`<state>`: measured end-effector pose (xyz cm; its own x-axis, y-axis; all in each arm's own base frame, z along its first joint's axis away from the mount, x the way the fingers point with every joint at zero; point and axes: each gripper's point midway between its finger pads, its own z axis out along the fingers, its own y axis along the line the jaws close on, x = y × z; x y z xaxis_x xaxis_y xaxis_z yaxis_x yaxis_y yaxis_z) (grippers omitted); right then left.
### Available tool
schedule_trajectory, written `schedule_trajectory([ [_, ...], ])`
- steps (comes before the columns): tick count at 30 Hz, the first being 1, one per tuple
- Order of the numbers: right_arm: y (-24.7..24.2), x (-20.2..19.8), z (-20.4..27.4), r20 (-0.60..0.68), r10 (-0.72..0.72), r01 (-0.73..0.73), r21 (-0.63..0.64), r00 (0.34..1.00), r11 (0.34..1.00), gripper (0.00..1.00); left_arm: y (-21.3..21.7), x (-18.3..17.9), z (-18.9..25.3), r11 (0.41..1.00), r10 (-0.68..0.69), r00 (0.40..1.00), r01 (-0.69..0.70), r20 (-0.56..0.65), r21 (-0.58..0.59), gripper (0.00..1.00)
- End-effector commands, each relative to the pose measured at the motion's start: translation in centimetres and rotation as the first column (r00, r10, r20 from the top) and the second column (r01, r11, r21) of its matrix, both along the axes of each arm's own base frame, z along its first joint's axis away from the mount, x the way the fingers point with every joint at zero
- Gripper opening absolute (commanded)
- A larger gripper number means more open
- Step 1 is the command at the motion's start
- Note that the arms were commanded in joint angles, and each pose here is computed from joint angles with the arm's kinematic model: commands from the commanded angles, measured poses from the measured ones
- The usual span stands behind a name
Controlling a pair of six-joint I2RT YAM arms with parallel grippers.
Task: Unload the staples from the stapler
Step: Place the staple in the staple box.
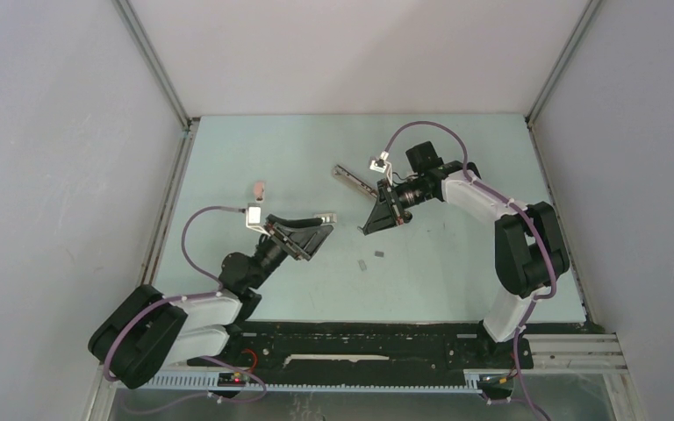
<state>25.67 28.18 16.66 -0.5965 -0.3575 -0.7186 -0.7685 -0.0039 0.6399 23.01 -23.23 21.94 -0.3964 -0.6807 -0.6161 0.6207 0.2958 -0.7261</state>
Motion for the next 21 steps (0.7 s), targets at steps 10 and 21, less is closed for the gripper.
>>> schedule_trajectory([
  [10,-0.3,0.0,2.5,0.044,-0.006,0.004,0.055,0.999,0.998,0.17,-0.3,0.4,4.4,0.997,0.006,0.994,0.003,0.110,-0.079,1.00],
  [21,-0.5,0.1,3.2,0.043,-0.010,0.007,0.071,0.999,0.997,0.17,-0.4,0.3,4.7,0.995,-0.001,0.993,0.012,0.117,-0.095,1.00],
])
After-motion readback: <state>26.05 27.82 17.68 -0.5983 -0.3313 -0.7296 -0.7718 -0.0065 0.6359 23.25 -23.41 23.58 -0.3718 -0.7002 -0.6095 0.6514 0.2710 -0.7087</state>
